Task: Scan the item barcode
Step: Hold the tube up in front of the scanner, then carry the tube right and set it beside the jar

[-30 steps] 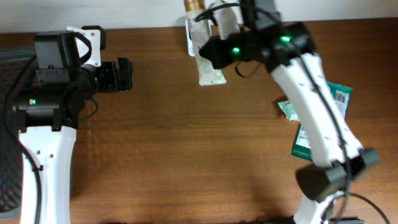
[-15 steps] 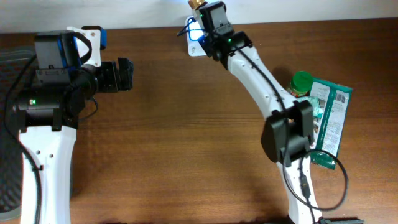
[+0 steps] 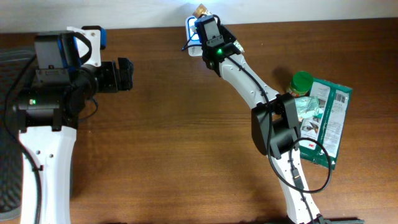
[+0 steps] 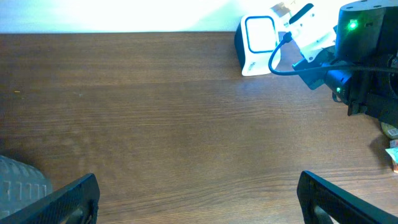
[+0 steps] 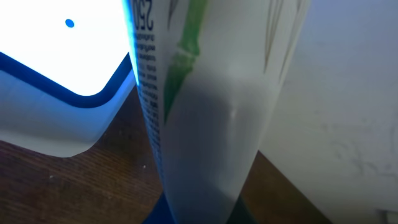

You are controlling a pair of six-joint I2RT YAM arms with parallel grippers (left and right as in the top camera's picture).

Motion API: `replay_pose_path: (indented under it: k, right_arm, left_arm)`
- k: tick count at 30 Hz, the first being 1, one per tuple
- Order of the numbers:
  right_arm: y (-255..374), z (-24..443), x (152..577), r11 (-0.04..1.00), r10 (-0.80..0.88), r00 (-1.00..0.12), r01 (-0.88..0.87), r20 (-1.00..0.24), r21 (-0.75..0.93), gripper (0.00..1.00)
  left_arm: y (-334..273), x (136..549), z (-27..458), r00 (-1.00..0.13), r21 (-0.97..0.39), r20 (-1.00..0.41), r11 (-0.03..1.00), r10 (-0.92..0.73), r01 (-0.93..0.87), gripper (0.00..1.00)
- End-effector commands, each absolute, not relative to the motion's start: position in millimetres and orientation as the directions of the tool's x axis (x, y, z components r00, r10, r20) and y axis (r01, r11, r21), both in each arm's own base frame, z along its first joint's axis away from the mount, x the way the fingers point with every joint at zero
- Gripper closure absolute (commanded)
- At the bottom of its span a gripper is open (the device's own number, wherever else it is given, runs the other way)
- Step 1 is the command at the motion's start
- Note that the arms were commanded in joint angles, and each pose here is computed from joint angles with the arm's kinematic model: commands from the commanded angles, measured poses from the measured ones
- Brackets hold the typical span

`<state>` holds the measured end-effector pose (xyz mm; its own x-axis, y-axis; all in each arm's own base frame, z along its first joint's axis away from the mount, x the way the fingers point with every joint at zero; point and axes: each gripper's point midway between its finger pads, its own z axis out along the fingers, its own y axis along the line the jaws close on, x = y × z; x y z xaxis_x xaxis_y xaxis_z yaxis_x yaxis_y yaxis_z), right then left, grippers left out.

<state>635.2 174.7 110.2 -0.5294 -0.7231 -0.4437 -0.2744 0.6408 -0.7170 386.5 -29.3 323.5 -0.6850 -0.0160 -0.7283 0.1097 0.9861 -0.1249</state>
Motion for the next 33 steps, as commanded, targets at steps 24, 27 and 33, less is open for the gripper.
replay_pose_path:
  k: [24, 27, 33]
  right_arm:
    - [175.7, 271.7, 473.9, 0.963, -0.115, -0.801, -0.235, -0.588, 0.132, 0.96]
    - [134.5, 242.4, 437.9, 0.980, -0.082, -0.918, -0.145, -0.388, 0.135, 0.96]
    - [81.3, 176.1, 402.8, 0.996, -0.001, -0.994, -0.011, -0.105, 0.093, 0.96]
  left_arm:
    - [-26.1, 385.5, 332.7, -0.666, -0.111, -0.746, 0.988, -0.008, 0.112, 0.01]
    - [-26.1, 385.5, 332.7, -0.666, -0.111, -0.746, 0.988, -0.008, 0.112, 0.01]
    - [-26.1, 385.5, 332.7, -0.666, -0.111, -0.746, 0.988, -0.008, 0.112, 0.01]
